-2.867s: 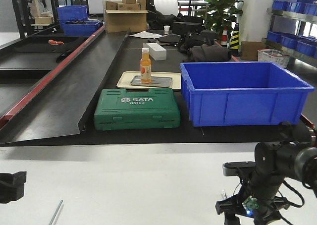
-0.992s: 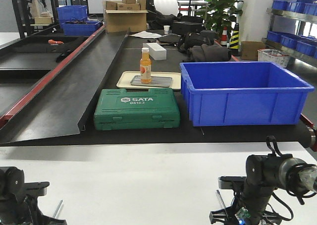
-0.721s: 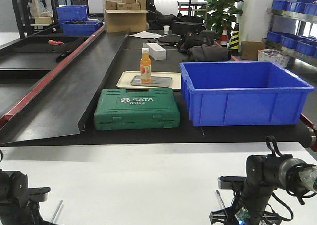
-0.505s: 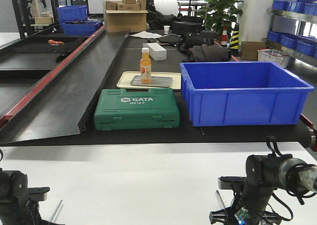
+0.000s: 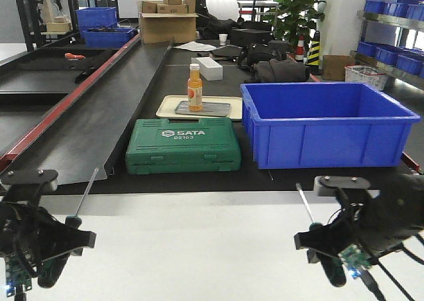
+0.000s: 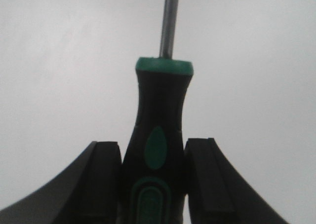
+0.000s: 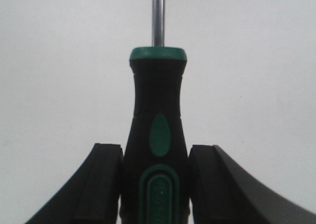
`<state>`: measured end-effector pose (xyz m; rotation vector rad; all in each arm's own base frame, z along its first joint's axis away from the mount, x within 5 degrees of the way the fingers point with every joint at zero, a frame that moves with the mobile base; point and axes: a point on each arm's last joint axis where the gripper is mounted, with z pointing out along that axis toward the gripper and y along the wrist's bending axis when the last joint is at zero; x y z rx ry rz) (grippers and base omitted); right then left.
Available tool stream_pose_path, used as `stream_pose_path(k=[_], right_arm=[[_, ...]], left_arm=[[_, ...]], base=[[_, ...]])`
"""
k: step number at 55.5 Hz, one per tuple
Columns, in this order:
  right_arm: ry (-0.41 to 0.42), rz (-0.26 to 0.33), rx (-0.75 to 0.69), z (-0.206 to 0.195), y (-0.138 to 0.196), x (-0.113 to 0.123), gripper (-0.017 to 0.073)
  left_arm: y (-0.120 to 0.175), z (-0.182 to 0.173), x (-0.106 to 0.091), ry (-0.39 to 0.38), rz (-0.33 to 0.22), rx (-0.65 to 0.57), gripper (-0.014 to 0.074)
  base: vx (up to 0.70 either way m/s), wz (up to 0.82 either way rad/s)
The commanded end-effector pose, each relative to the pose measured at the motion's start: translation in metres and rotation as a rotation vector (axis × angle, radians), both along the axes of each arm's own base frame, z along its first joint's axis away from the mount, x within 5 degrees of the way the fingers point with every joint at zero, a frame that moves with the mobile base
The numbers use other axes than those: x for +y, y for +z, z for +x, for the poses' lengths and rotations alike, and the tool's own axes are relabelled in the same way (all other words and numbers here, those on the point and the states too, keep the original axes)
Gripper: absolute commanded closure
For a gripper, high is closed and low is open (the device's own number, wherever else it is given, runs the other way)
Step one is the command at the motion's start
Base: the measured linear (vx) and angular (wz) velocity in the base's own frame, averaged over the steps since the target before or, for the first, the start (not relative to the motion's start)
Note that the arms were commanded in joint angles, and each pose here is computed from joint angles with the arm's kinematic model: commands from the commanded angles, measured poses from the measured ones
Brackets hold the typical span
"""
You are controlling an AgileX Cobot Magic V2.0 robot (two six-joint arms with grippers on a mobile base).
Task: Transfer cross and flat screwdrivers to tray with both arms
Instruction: 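Lift both screwdrivers upright off the table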
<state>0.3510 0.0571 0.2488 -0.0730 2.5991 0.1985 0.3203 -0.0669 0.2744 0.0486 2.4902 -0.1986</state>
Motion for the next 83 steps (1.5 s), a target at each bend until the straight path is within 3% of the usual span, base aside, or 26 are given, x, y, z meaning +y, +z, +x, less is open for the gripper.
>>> stream_pose_path(k=[1,11,16,28,34,43,83], right_arm=[[-0.008,0.018,-0.277,-0.036,0.051,-0.008,0.0567],[-0.021,0.036,-0.624,-0.130,0.103,-0.023,0.0567],[-0.032,0.053,-0.770,-0.177,0.122,-0.030,0.0567],[-0.081,0.045,-0.909,-0.246,0.129,-0.045,0.0567],[-0.116,0.018,-0.937,-0.261,0.132,-0.051,0.0567],[-0.108,-0.048,-0.979,-0.268,0.135,-0.054,0.0567],[-0.114,-0.046,-0.947,-0.268,0.132,-0.055,0.0567]], left_arm=[[0.054,-0.035,-0.002,-0.017,-0.071,-0.276,0.0594],[0.091,-0.114,0.013,-0.027,-0.131,-0.535,0.0592],[0.100,-0.156,0.025,-0.034,-0.121,-0.649,0.0592],[0.098,-0.231,0.049,0.019,-0.111,-0.806,0.0592],[0.096,-0.238,0.055,0.055,-0.078,-0.790,0.0591],[0.095,-0.231,0.053,0.044,-0.061,-0.789,0.0591],[0.094,-0.228,0.053,0.044,-0.059,-0.776,0.0591]], base=[[0.00,0.00],[0.00,0.00],[0.00,0.00],[0.00,0.00],[0.00,0.00],[0.00,0.00],[0.00,0.00]])
